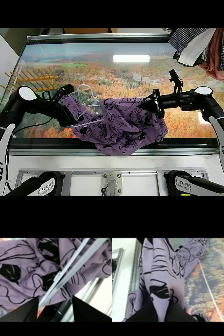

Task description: Fold the clothes and pants, and hang the long-sleeved shirts on hangers.

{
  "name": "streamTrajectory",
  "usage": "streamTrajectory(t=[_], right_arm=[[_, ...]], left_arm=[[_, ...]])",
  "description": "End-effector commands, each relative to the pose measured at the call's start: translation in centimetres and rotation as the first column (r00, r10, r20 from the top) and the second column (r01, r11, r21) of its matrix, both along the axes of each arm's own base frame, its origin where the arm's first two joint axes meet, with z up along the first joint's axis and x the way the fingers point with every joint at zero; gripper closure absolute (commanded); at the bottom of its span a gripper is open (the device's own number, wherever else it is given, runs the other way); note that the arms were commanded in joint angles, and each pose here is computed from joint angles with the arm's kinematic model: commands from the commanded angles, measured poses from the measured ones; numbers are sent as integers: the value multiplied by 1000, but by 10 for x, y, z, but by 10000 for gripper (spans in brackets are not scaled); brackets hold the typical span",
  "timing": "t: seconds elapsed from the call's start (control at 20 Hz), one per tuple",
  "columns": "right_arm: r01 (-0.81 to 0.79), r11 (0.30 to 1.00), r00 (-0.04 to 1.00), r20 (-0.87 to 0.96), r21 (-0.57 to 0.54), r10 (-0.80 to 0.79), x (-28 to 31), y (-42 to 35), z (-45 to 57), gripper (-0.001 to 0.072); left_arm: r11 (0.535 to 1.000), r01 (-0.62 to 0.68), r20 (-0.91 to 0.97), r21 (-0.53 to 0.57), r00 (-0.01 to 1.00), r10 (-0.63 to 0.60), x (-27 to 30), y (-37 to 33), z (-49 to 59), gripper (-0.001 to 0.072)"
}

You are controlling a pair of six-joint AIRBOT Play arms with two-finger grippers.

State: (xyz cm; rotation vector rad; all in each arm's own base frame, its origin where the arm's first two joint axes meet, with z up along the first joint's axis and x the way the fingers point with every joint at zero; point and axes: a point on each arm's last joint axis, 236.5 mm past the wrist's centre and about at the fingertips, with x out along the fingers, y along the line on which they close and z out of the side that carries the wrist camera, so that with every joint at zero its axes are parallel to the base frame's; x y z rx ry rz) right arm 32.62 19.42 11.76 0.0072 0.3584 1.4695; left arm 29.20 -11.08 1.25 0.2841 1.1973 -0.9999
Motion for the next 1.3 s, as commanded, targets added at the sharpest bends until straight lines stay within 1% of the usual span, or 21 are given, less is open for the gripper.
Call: streamTrajectory(t=[0.0, 0.05, 0.15, 0.25, 0.4, 0.45, 0.6, 0.65, 0.7, 0.75, 0.8, 0.85, 1.0, 1.05, 1.15, 1.25], right_arm=[[-3, 1000, 1000, 0, 6, 3, -1, 0, 2, 691], [0, 1000, 1000, -7, 10, 0, -1, 1, 3, 691], [9, 999, 1000, -14, 32, -9, 1, 2, 8, 691], [29, 996, 1000, -8, 85, -28, 5, 4, 23, 691], [91, 983, 995, 29, 161, -97, 14, 2, 56, 691], [124, 976, 990, 37, 179, -133, 18, 0, 67, 691], [207, 960, 970, 90, 188, -227, 24, -10, 92, 691], [218, 958, 963, 114, 187, -242, 23, -11, 99, 691], [226, 956, 958, 133, 187, -252, 21, -11, 105, 690], [225, 956, 956, 149, 188, -254, 18, -11, 110, 691], [225, 956, 955, 151, 190, -255, 15, -10, 114, 690], [226, 955, 956, 143, 192, -255, 13, -10, 116, 691], [227, 955, 957, 138, 192, -255, 12, -10, 118, 690], [226, 955, 957, 137, 192, -254, 12, -9, 118, 690], [225, 955, 957, 138, 192, -254, 12, -9, 118, 690], [225, 955, 958, 138, 192, -253, 12, -9, 118, 690]], left_arm=[[997, -80, 52, -1, 995, 79, 9, 12, 14, 301], [995, -98, 75, -1, 992, 98, 11, 17, 19, 301], [977, -212, 127, -10, 969, 211, 24, 32, 33, 301], [944, -329, 180, -30, 927, 329, 33, 49, 51, 302], [892, -447, 238, -65, 861, 449, 32, 69, 80, 302], [869, -490, 239, -76, 837, 493, 29, 72, 87, 303], [768, -625, 178, -141, 747, 640, 20, 68, 97, 303], [759, -634, 153, -147, 744, 651, 14, 59, 90, 302], [760, -632, 123, -149, 751, 649, 5, 47, 82, 299], [766, -624, 90, -156, 763, 640, -3, 31, 72, 177], [762, -626, 65, -165, 764, 642, -8, 16, 64, 38], [750, -633, 54, -190, 757, 652, -7, 1, 59, 17], [667, -681, 9, -301, 698, 716, 11, -39, 65, 19], [650, -689, -25, -321, 692, 721, 15, -57, 67, 20], [647, -699, -90, -305, 698, 711, 16, -85, 61, 20], [634, -728, -173, -263, 682, 711, 17, -107, 52, 20]])
